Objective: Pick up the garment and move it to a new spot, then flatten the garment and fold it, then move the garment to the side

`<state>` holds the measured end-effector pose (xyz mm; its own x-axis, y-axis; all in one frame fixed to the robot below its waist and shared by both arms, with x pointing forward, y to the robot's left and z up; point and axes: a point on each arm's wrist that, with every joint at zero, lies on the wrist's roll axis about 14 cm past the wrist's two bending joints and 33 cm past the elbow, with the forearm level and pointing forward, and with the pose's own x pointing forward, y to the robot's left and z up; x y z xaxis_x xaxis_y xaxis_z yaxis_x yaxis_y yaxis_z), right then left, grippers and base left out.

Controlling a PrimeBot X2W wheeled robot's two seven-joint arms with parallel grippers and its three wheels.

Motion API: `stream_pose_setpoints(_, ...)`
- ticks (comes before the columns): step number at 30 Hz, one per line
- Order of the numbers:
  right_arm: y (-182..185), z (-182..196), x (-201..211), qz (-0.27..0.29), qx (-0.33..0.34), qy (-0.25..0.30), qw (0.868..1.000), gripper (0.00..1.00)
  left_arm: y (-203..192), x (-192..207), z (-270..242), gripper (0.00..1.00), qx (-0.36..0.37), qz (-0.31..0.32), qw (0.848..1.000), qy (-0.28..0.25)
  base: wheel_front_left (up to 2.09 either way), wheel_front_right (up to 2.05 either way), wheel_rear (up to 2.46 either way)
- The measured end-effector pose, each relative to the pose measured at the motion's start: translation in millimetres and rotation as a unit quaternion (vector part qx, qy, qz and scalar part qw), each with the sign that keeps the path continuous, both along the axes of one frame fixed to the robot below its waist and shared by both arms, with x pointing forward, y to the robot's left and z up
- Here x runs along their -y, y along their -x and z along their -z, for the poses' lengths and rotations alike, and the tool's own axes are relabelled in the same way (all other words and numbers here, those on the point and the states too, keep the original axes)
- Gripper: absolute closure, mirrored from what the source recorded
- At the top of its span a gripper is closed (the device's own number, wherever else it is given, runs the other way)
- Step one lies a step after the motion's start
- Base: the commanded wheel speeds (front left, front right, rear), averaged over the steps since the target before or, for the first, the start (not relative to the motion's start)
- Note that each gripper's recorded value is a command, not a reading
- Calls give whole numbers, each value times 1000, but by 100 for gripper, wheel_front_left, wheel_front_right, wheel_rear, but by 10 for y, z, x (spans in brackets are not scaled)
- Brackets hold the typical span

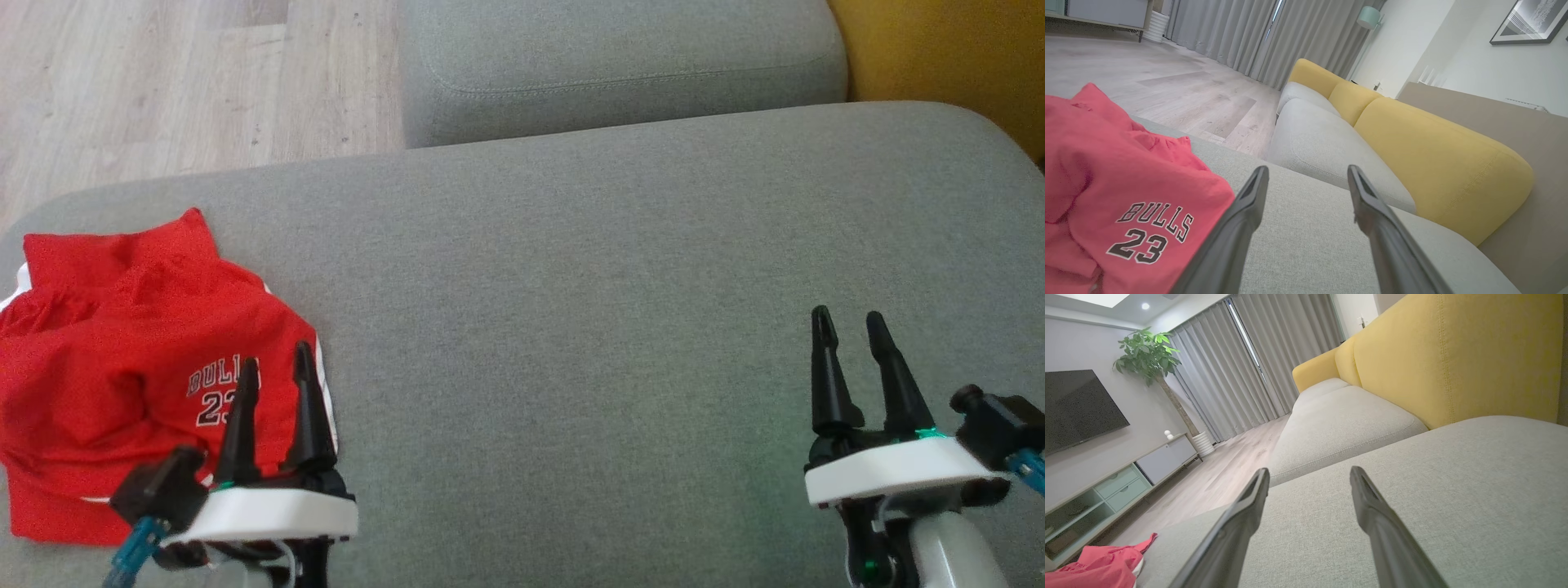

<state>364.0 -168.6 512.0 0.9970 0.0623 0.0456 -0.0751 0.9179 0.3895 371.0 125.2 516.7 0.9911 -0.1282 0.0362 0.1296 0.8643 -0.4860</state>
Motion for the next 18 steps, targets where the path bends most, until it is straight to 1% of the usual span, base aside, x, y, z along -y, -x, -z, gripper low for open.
stream_pose_setpoints(3,2,-16,-13,-2,4,15,1000,0,4,30,-4,0,4,5,1000,-11,0,0,0)
stream_pose_setpoints(7,10,-30,-26,-4,10,44,999,0,20,109,-10,0,14,17,999,-42,0,0,0)
stream_pose_setpoints(13,22,-62,-60,-10,21,89,996,0,46,199,7,0,23,29,995,-92,0,0,0)
stream_pose_setpoints(18,30,-87,-104,-17,31,126,991,0,72,249,12,0,36,38,989,-140,0,0,0)
